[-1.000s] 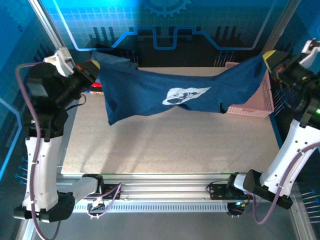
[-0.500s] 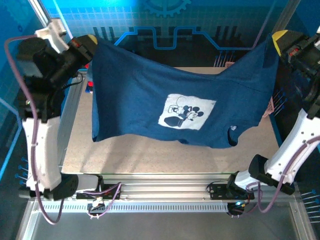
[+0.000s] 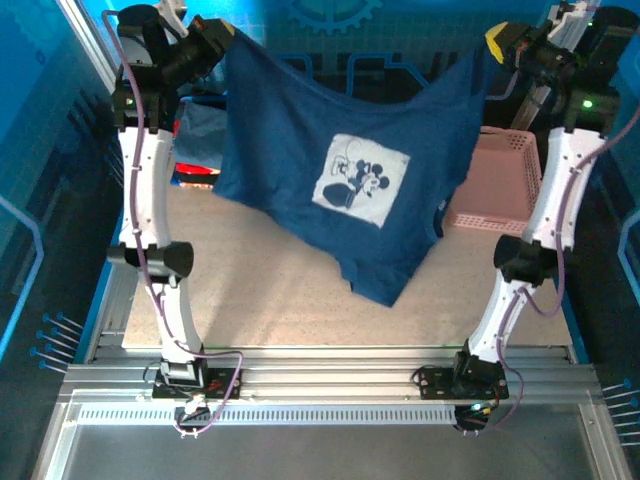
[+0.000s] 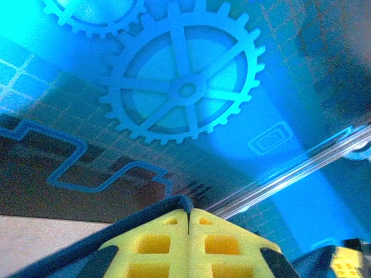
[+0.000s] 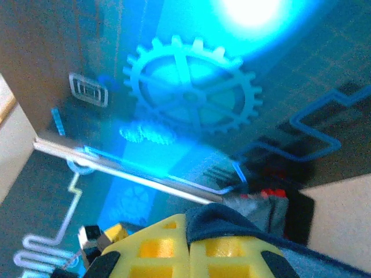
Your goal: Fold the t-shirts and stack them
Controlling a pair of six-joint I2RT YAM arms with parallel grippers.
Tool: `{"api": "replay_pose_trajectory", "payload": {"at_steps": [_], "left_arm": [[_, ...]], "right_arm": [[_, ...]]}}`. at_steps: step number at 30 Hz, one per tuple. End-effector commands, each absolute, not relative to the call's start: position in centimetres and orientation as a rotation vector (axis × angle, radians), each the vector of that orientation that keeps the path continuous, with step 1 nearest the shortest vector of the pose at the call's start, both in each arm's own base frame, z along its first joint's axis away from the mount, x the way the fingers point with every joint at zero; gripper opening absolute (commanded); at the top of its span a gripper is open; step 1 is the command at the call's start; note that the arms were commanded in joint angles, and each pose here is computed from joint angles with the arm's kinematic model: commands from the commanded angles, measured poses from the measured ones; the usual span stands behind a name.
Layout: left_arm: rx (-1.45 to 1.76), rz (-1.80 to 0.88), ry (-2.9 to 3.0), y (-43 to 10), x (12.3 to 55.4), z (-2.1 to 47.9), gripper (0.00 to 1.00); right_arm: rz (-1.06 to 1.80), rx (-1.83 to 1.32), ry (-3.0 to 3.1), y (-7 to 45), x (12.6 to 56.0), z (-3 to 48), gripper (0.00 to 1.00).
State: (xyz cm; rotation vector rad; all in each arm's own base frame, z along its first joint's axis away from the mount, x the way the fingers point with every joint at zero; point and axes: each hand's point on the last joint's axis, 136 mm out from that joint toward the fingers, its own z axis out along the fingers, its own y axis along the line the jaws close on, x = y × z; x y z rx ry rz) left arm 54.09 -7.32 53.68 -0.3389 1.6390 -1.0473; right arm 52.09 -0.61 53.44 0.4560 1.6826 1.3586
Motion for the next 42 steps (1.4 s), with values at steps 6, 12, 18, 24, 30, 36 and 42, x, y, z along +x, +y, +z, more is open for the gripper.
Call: {"api": "replay_pose_trajectory", "payload": {"at_steps": [6, 12, 18, 24, 30, 36, 42], "left_arm": [[-0.24, -1.107, 1.419, -5.1, 52.6, 59.8, 0.0], [-0.182, -1.1, 1.33, -3.1, 49.6, 63.4, 0.0], [-0.084, -1.086, 1.528, -5.1, 48.5, 58.3, 0.0], [-0.175, -1.01, 1.898, -6.0, 44.2, 41.7, 0.0], [-0.549, -0.878, 2.272, -4.7, 32.6, 18.9, 0.0], [-1.014, -0.602, 2.495, -1.9, 23.2, 6.2, 0.08], [-1.338, -0.294, 2.512, 1.8, 20.7, 7.0, 0.72]], "right_arm": [[1.326, 0.237, 1.346, -1.6, 47.6, 64.1, 0.0], [1.272, 0.201, 1.349, -2.0, 44.6, 65.6, 0.0], [1.119, 0.205, 1.683, 0.9, 42.1, 58.7, 0.0], [1.049, 0.472, 2.033, 1.7, 37.8, 41.1, 0.0], [1.069, 0.76, 2.321, 2.2, 27.8, 22.2, 0.0], [0.964, 0.932, 2.527, 2.8, 20.4, 12.2, 0.2], [0.853, 1.101, 2.595, 1.9, 18.7, 11.0, 0.64]]}}
